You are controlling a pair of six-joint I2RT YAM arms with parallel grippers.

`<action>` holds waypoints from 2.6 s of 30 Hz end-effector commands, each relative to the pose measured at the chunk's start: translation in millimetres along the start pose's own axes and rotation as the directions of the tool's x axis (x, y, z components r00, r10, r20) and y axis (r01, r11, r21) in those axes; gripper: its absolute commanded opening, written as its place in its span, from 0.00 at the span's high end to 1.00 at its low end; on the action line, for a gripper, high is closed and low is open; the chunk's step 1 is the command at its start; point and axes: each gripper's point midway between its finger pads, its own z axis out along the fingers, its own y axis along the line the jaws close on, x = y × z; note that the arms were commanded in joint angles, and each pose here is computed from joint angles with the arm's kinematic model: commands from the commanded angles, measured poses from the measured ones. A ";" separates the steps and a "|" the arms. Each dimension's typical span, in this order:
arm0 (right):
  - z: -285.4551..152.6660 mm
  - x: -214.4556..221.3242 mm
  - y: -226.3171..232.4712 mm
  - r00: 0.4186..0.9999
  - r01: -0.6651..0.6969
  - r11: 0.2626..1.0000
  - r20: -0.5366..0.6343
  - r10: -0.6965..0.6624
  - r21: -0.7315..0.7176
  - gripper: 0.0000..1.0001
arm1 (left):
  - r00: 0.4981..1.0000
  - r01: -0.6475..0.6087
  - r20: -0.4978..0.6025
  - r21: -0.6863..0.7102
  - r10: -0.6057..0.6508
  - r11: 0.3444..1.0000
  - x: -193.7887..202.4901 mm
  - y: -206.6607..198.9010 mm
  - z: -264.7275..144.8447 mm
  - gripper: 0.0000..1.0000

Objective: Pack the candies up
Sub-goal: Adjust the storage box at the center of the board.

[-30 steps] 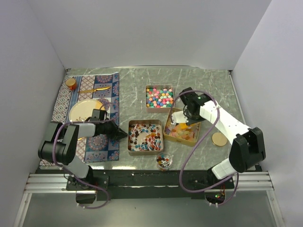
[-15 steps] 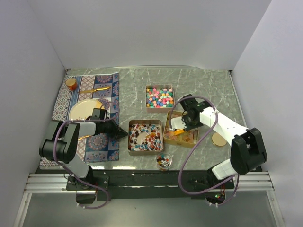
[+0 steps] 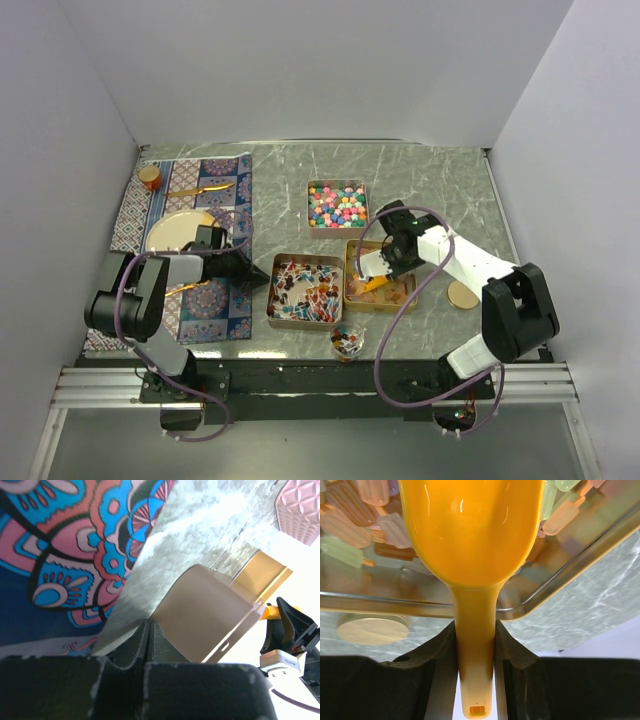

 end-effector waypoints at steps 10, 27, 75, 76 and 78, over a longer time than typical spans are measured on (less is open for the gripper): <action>28.8 -19.3 -18.4 0.980 0.166 0.982 0.094 -0.174 0.085 1.00 | 0.998 -0.036 -0.050 0.032 0.038 0.999 2.3 -16.7 -1.0 0.99; 15.9 -46.5 -25.7 0.939 0.041 0.999 0.344 -0.031 -0.021 1.00 | 0.995 -0.087 -0.050 0.063 0.090 0.994 -8.0 -34.5 -0.6 0.99; -66.3 -19.5 -11.6 0.851 -0.352 0.916 0.474 0.227 0.192 1.00 | 0.803 -0.477 -0.027 0.569 0.595 0.670 8.2 -170.5 -79.9 0.22; -60.3 -21.0 -5.3 0.847 -0.359 0.917 0.473 0.242 0.173 1.00 | 0.802 -0.482 -0.022 0.566 0.596 0.669 6.8 -170.0 -81.9 0.22; -52.7 -20.2 0.8 0.850 -0.362 0.916 0.465 0.248 0.174 1.00 | 0.801 -0.488 -0.015 0.563 0.599 0.667 4.1 -169.9 -82.7 0.22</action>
